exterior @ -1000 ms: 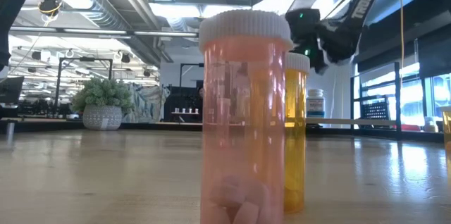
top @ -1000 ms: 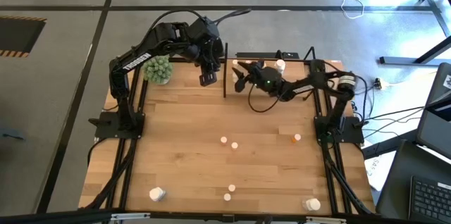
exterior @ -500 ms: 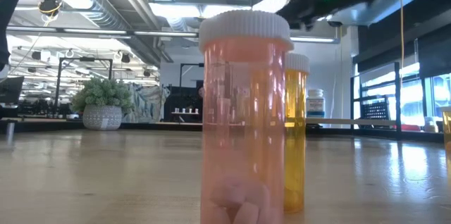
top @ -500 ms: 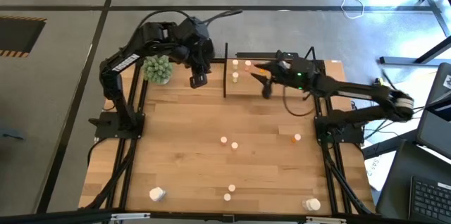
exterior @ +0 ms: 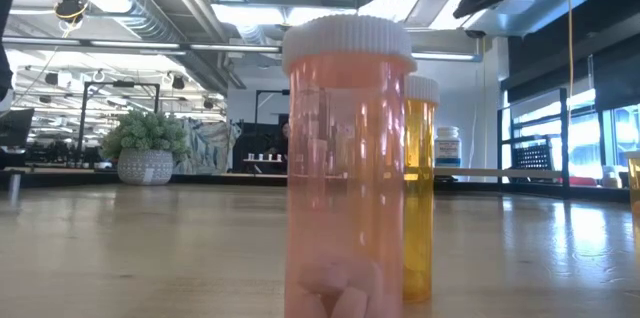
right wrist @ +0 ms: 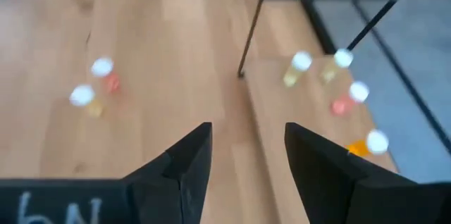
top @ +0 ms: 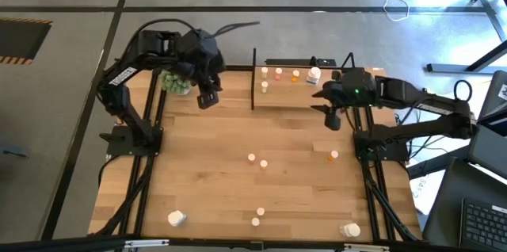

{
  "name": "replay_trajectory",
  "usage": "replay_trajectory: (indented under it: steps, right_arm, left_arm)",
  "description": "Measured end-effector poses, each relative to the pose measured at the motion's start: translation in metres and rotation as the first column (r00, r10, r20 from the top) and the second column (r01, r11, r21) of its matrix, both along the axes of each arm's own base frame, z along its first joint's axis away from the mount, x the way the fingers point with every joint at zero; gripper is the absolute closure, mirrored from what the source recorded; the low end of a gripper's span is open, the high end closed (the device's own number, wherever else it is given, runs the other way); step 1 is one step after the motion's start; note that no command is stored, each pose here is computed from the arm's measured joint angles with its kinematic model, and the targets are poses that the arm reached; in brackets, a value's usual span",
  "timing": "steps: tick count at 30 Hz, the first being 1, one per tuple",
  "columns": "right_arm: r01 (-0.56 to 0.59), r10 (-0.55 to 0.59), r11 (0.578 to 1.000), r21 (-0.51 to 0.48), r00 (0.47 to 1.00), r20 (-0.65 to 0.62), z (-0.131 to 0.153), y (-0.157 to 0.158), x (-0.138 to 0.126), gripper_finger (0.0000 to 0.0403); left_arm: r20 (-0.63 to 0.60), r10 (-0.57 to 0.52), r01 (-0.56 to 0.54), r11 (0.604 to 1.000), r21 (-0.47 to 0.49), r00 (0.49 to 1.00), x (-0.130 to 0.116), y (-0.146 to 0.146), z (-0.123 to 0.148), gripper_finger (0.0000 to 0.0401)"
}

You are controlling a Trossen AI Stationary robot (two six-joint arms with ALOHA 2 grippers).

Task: Pick and place medicine bottles onto shelf by color
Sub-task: Put the top pink pill bottle on the shelf aligned with the other pink pill bottle

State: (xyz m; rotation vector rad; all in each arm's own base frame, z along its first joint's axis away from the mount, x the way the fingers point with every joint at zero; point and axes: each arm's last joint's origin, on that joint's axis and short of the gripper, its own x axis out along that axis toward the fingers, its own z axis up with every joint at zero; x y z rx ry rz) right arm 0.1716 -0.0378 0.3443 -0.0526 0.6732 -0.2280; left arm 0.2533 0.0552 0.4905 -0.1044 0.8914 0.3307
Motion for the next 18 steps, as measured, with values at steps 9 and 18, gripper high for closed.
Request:
replay_trajectory:
  steps: [9,18]
  right_arm:
    - [-0.053,0.064,0.996,0.077,0.986,-0.154,0.016,0.011,-0.013,0.0221]
    - [-0.088,0.122,0.982,0.17,0.972,-0.2,0.012,0.016,-0.018,0.0221]
  left_arm:
    - [0.042,-0.006,0.01,0.997,-0.08,0.999,0.0,-0.031,0.003,0.0247]
    - [0.056,0.006,-0.002,0.997,-0.074,0.998,0.002,-0.056,0.003,0.0247]
